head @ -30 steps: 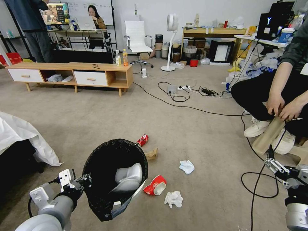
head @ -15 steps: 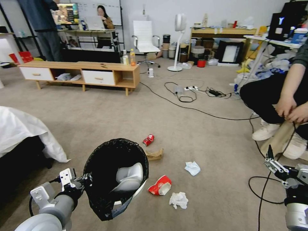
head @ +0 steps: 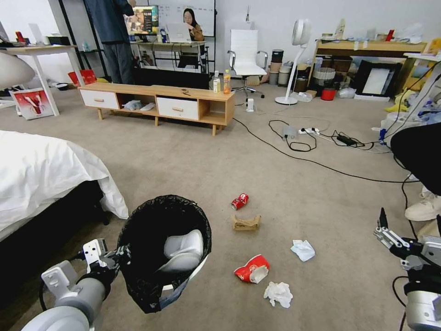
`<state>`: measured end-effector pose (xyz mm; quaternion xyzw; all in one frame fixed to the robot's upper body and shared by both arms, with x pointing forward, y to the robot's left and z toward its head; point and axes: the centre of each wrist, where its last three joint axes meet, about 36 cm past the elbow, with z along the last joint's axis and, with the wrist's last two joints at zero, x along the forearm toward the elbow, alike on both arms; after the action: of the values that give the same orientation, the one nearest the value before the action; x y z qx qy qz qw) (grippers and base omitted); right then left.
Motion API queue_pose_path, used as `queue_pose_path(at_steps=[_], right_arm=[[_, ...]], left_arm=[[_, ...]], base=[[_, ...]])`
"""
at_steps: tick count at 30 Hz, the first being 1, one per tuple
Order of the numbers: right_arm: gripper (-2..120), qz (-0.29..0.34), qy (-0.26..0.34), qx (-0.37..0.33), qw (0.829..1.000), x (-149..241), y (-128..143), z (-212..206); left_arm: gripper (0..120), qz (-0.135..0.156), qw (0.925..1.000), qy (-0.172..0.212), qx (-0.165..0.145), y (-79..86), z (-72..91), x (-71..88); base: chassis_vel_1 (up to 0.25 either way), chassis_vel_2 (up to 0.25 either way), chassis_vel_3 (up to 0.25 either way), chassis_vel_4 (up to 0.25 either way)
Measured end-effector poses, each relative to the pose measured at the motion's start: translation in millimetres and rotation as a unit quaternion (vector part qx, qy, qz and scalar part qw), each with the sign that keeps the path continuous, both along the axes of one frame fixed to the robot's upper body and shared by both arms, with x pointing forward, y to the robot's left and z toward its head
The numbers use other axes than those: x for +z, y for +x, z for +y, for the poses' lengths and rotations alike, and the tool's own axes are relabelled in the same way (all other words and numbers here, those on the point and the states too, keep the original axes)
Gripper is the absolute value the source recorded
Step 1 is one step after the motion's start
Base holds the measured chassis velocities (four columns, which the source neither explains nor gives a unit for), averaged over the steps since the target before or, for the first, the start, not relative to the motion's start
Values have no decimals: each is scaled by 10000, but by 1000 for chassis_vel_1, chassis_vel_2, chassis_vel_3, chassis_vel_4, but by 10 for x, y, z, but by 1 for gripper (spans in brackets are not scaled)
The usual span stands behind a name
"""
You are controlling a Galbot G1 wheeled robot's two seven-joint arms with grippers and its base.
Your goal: Pick up the trash bin and place the garbage on the floor into it.
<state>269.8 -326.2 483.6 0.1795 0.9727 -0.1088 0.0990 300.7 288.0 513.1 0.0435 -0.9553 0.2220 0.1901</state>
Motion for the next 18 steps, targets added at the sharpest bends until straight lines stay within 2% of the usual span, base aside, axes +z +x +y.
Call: queue_pose_path(at_steps=[8,11,13,16,18], right_arm=[[100,246,-28,389,9989,-65,34,-16],[100,533,53,602,9967,-142,73,-42],[100,964,290,840,9914,-253,138,-59],[100,1154,408,940,9880,-305,172,-53],[100,1637,719,1162,9770,-410,248,-27]], left_arm=[[3,-79,10000,21,-6,-8,-18,38],[3,-128,9999,33,-27,-14,-33,68],[3,-186,9998,56,-52,-27,-43,107],[3,-204,9998,63,-60,-36,-46,121],[3,-233,9997,60,-78,-52,-53,143]], base=[[0,0,0,0],[0,0,0,0],[0,0,0,0],[0,0,0,0],[0,0,0,0]])
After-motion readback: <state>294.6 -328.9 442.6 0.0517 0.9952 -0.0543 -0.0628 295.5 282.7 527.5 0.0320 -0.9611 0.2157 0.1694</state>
